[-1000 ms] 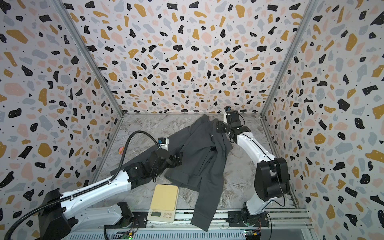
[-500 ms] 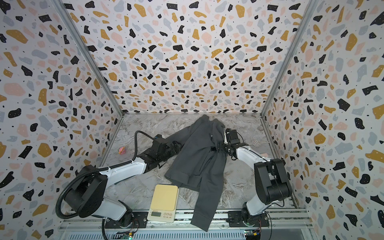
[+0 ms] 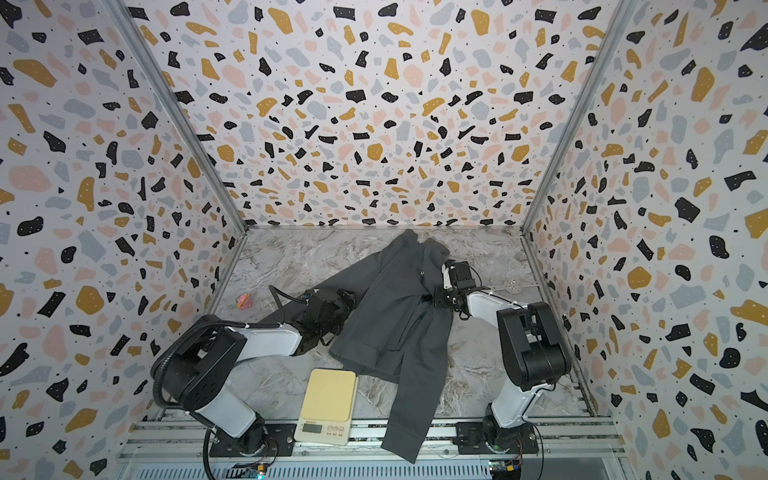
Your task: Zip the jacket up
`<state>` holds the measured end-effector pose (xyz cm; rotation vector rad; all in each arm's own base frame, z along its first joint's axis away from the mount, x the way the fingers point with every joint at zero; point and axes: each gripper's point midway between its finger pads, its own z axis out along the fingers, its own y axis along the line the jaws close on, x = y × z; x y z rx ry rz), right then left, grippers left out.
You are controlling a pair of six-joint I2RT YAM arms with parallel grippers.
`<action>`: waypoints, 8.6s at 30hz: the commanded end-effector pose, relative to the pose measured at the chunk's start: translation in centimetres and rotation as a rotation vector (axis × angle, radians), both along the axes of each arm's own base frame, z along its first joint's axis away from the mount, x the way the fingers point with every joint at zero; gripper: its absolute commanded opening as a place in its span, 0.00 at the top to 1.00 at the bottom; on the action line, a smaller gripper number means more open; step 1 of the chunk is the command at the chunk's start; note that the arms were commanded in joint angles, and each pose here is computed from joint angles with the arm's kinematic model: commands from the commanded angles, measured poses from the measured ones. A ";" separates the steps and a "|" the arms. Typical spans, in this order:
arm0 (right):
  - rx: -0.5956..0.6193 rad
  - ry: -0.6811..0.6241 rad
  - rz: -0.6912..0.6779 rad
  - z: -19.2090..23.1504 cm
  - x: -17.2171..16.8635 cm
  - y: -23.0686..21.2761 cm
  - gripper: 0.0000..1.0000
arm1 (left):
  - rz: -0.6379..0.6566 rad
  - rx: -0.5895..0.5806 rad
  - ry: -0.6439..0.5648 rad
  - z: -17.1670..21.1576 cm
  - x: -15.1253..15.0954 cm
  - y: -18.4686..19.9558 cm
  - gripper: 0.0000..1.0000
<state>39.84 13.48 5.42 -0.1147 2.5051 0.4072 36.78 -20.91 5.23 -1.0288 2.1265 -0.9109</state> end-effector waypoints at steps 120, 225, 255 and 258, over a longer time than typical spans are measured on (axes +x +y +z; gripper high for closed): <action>0.196 0.133 -0.227 -1.3 -14.3 -5.7 0.81 | -0.241 0.411 0.001 0.2 -7.2 10.3 0.46; 0.012 -0.200 0.008 16.7 8.8 -2.7 0.29 | -0.353 0.775 -0.167 14.3 5.9 8.4 0.00; -0.056 -0.119 0.260 10.2 14.4 3.2 1.00 | -0.368 0.566 -0.067 3.3 18.3 8.6 1.00; -0.091 -0.190 0.232 13.9 14.1 2.3 1.00 | -0.305 0.597 -0.108 5.6 17.7 10.4 1.00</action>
